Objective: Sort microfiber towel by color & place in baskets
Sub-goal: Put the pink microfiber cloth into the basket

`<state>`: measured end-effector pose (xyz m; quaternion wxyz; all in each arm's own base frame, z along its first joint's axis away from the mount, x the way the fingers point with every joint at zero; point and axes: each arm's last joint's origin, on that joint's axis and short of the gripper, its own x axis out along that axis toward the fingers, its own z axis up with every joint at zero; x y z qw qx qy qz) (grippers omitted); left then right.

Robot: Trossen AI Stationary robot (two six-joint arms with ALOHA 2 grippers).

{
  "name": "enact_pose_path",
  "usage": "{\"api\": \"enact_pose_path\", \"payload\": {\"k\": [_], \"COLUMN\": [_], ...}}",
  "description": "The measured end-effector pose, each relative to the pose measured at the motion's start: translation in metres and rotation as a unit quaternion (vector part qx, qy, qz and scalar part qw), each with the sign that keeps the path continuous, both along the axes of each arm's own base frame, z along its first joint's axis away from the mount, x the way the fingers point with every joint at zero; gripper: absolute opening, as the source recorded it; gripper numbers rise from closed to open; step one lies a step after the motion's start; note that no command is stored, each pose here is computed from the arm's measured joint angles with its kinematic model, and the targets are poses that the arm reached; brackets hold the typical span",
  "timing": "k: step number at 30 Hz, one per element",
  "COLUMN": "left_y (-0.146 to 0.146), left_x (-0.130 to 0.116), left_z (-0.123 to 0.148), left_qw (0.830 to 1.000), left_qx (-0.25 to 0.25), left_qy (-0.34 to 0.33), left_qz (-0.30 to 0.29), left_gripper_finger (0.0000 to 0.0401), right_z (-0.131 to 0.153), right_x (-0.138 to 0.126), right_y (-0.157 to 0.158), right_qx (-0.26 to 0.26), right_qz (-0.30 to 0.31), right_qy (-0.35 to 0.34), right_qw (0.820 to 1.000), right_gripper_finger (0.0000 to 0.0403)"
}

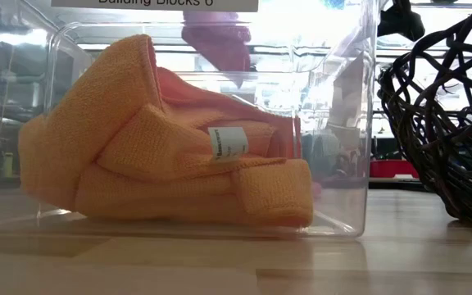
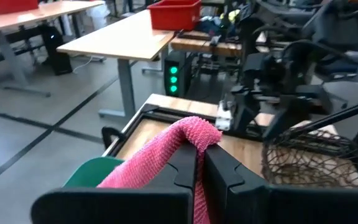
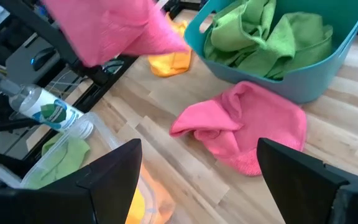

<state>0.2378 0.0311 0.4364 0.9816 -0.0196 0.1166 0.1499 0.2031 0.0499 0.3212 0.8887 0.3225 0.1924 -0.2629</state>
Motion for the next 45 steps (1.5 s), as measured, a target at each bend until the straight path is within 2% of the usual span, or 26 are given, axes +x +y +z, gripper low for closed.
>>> {"api": "enact_pose_path", "payload": {"k": [5,12,19,25,28,33,38,42,45], "left_y": [-0.006,-0.008,-0.009,-0.019,-0.026,-0.035,-0.04,-0.042,-0.042], "left_x": [0.006,0.029,0.063,0.088,0.099,0.113,0.122,0.129,0.131], "left_z": [0.0,-0.004,-0.012,-0.025,-0.032,-0.04,-0.05,-0.059,-0.061], "left_qw": [1.0,0.998,0.988,0.982,0.981,0.987,0.987,0.987,0.987], "left_qx": [0.011,0.009,-0.015,-0.037,-0.037,-0.029,-0.042,-0.065,-0.066], "left_qy": [-0.007,-0.033,-0.081,-0.089,-0.095,-0.105,-0.096,-0.086,-0.086], "left_qz": [-0.018,-0.058,-0.127,-0.16,-0.162,-0.122,-0.121,-0.119,-0.118], "left_gripper_finger": [0.0,0.0,0.0,0.0,0.0,0.0,0.0,0.0,0.0], "right_z": [0.003,0.01,0.016,0.038,0.047,0.05,0.043,0.033,0.026], "right_x": [0.001,0.006,0.009,0.001,-0.006,-0.008,0.001,0.014,0.023], "right_y": [-0.001,0.001,0.004,0.009,0.009,0.01,0.011,0.009,0.006], "right_qx": [-0.008,-0.017,-0.029,-0.047,-0.06,-0.073,-0.137,-0.216,-0.253], "right_qz": [-0.02,-0.011,0.036,0.089,0.109,0.142,0.165,0.157,0.151], "right_qy": [-0.019,-0.057,-0.074,-0.144,-0.17,-0.175,-0.137,-0.086,-0.054], "right_qw": [1.0,0.998,0.996,0.984,0.978,0.972,0.967,0.96,0.954], "right_gripper_finger": [0.0314,0.0314,0.0314,0.0314,0.0314,0.0314,0.0314,0.0314,0.0314]}}
